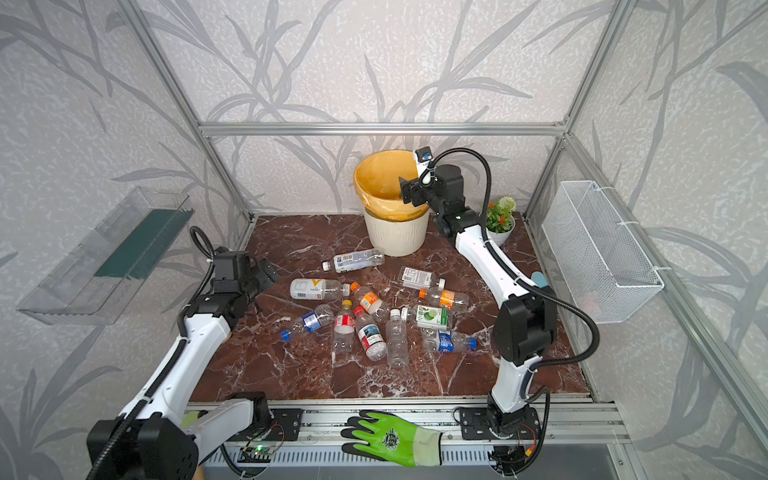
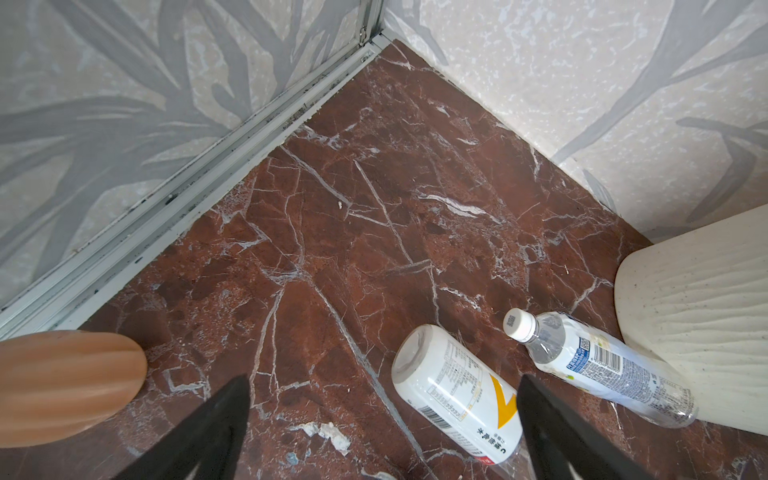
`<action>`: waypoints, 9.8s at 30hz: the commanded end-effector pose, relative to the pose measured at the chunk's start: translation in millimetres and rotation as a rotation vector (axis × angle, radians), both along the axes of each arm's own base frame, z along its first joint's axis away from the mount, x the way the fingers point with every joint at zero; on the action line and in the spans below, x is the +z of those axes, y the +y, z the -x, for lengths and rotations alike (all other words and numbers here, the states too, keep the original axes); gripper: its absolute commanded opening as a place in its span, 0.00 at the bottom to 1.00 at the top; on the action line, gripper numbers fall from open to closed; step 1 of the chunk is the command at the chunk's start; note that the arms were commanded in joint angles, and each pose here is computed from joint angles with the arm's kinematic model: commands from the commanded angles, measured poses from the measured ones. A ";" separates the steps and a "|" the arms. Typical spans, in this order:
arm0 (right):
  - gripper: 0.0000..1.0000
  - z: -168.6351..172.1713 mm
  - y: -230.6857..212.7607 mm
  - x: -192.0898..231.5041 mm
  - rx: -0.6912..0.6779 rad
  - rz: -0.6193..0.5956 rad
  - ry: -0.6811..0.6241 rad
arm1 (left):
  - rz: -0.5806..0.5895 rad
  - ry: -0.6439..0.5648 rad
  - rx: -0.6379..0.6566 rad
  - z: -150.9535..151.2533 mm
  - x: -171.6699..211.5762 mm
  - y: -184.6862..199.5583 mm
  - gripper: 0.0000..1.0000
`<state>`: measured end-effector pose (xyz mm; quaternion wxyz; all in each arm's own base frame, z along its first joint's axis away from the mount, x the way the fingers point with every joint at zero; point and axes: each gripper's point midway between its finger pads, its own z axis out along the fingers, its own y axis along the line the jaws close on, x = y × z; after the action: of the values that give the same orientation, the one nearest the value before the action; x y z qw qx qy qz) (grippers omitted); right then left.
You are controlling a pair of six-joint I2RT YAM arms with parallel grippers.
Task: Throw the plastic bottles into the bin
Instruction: 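Release the bottle into the bin and draw the right arm back, then grasp the white bottle with yellow label using the left gripper, then lift the white bottle with the left gripper over the bin, then open the left gripper over the bin and pull the arm back, then lower the left gripper onto the clear white-label bottle beside the bin and grasp, then lift the clear bottle with the left gripper up over the bin, then open the left gripper to drop the bottle into the bin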
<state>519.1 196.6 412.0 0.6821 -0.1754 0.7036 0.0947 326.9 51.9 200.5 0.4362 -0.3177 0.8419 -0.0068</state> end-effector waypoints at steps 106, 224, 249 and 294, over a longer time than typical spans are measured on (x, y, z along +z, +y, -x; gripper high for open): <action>0.97 188.7 -164.8 -204.1 -0.469 -0.226 0.328 | 0.590 0.189 0.224 -73.8 -131.1 -77.7 0.67; 0.94 182.0 -144.9 -205.0 -0.368 -0.258 0.380 | -0.530 0.540 -1.237 -160.6 -150.5 -237.8 0.76; 0.94 178.0 -139.2 -204.5 -0.342 -0.280 0.379 | -0.130 -0.045 -0.659 -152.3 35.9 -147.0 0.48; 0.94 188.4 -140.0 -202.7 -0.331 -0.295 0.371 | 0.016 -0.604 -0.766 -202.0 271.6 -282.0 0.99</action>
<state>329.0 57.3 210.2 0.5653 0.0650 0.8143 0.1149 524.6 -230.3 487.5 0.6238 0.0220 0.7270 -0.2860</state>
